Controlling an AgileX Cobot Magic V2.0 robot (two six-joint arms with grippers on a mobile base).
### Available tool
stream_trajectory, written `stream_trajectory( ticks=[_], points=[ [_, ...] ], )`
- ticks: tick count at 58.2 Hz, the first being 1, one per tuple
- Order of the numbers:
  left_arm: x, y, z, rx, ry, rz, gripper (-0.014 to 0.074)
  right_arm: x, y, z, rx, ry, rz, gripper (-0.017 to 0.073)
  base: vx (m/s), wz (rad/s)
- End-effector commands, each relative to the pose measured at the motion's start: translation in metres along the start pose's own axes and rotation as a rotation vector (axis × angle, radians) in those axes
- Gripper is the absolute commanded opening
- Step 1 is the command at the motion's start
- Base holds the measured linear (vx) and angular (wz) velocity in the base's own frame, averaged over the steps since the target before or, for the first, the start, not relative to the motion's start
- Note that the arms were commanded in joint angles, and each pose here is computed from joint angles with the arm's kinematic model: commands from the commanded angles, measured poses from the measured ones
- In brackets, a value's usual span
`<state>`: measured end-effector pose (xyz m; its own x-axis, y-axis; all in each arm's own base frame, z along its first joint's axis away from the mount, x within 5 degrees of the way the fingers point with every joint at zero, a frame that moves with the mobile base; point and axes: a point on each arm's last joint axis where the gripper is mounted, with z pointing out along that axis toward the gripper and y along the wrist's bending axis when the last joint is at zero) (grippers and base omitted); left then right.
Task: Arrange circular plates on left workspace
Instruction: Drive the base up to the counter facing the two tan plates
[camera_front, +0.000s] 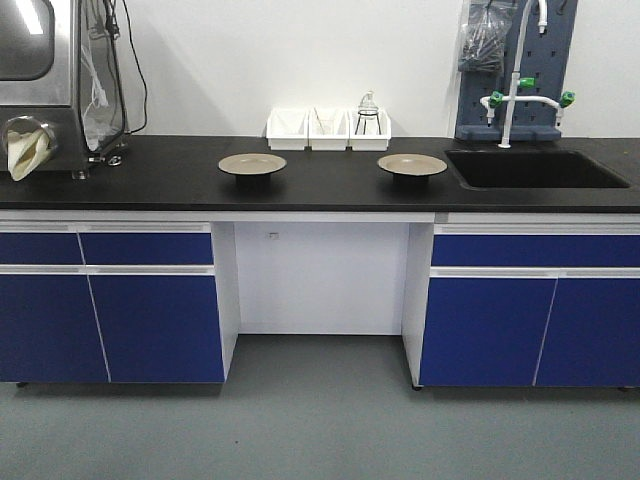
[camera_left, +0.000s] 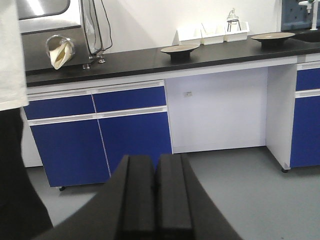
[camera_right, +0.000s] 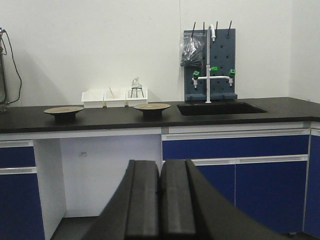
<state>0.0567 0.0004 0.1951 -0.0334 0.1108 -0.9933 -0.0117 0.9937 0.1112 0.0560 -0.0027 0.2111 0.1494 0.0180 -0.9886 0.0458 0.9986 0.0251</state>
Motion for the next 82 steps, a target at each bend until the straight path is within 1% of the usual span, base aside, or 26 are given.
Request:
stream_trajectory(
  ticks=[1, 38, 82],
  points=[
    [-0.0039, 0.0011, -0.0008, -0.014, -0.081, -0.011, 0.0002, -0.0058, 0.0004, -0.0013, -0.003, -0.084, -0.02, 0.0, 0.19, 0.05],
    [-0.0039, 0.0011, -0.0008, -0.014, -0.081, -0.011, 0.0002, -0.0057, 0.0004, -0.0012, -0.003, -0.083, -0.02, 0.0, 0.27, -0.09],
    [-0.0039, 0.0011, -0.0008, -0.014, -0.081, -0.011, 0.0002, -0.0057, 0.0004, -0.0012, -0.003, -0.083, -0.02, 0.0, 0.47, 0.03]
  ],
)
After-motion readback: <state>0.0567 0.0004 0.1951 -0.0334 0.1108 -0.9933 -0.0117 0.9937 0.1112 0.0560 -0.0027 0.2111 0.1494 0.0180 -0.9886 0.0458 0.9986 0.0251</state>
